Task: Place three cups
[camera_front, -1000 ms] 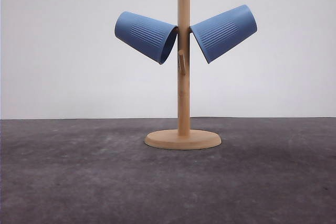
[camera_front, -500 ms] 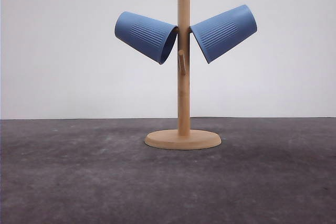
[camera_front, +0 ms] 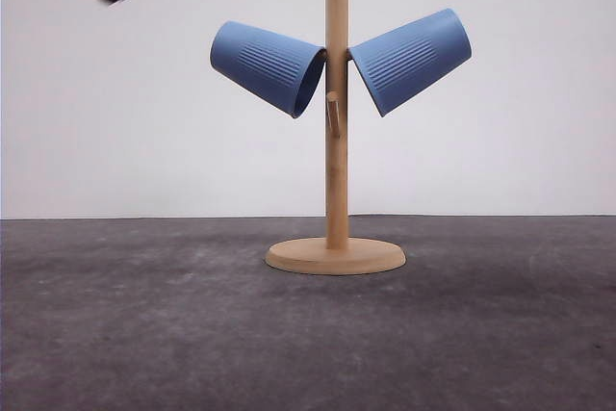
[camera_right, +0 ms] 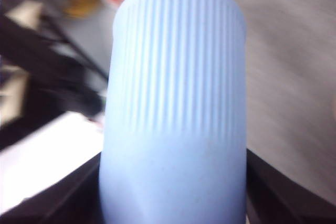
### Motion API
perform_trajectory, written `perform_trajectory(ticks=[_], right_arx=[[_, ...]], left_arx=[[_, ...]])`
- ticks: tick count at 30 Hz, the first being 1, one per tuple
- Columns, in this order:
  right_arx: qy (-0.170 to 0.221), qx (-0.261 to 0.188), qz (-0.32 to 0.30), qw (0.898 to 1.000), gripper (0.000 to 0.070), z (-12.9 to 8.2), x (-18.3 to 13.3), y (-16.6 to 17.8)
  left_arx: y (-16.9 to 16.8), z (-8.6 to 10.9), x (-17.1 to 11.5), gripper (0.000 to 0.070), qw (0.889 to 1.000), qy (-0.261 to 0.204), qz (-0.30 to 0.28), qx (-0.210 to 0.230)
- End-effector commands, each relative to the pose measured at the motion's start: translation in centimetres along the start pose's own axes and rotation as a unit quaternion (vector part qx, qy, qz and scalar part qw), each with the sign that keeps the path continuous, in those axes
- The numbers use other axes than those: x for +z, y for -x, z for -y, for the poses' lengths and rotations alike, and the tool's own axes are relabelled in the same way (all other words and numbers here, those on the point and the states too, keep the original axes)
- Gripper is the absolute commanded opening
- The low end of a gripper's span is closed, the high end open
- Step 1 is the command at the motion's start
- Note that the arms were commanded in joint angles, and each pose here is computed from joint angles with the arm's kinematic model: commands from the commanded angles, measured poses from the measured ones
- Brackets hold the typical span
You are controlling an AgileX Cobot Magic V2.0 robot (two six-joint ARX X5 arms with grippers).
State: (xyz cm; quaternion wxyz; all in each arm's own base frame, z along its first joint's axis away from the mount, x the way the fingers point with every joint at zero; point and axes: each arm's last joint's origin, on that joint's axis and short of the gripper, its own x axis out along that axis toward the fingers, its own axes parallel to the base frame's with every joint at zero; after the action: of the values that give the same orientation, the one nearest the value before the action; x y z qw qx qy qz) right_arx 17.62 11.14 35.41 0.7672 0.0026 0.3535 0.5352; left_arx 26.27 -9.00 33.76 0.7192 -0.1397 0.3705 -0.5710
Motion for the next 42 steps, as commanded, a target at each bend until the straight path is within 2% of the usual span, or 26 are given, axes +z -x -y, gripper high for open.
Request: perform_trajectory(ticks=[1, 4, 7, 12, 16, 18, 27, 36, 40, 42], right_arx=[[0.004, -0.060, -0.017, 0.998, 0.0279, 0.1, 0.0, 0.1], [-0.028, -0.121, -0.055, 0.991, 0.0279, 0.2, -0.6, 0.0], [-0.045, -0.175, -0.072, 0.981, 0.0279, 0.1, -0.8, -0.4], [-0.075, -0.227, -0.066, 0.969, 0.0279, -0.1, -0.5, -1.4], [-0.095, -0.229, -0.061, 0.967, 0.0279, 0.0, 0.0, -3.1], [-0.099, -0.231, -0.055, 0.966, 0.0279, 0.3, 0.4, -4.2], [-0.136, -0.267, -0.033, 0.953, 0.0279, 2.5, 1.3, -7.9], [-0.159, -0.270, -0.018, 0.950, 0.0279, 4.8, 1.7, -11.4], [-0.162, -0.304, -0.016, 0.939, 0.0279, 5.8, 1.6, -12.4], [-0.163, -0.309, -0.008, 0.937, 0.0279, 6.0, 1.7, -12.8]], left_arx=[[0.3, -0.4, 0.1, 0.0277, 0.998, 0.006, -0.010, 0.068], [0.7, -1.1, -0.4, 0.0277, 0.984, 0.034, -0.035, 0.172], [1.0, -1.4, -0.8, 0.0276, 0.965, 0.049, -0.059, 0.250], [1.4, -1.8, -1.0, 0.0276, 0.938, 0.062, -0.074, 0.334], [1.5, -2.0, -1.1, 0.0276, 0.921, 0.060, -0.079, 0.376], [1.6, -2.1, -1.0, 0.0276, 0.917, 0.059, -0.079, 0.387], [1.6, -2.1, -0.9, 0.0276, 0.917, 0.056, -0.076, 0.387], [1.6, -2.1, -0.9, 0.0276, 0.917, 0.055, -0.076, 0.387], [1.6, -2.1, -1.0, 0.0276, 0.917, 0.056, -0.076, 0.387], [1.6, -2.1, -1.0, 0.0276, 0.917, 0.056, -0.076, 0.387]])
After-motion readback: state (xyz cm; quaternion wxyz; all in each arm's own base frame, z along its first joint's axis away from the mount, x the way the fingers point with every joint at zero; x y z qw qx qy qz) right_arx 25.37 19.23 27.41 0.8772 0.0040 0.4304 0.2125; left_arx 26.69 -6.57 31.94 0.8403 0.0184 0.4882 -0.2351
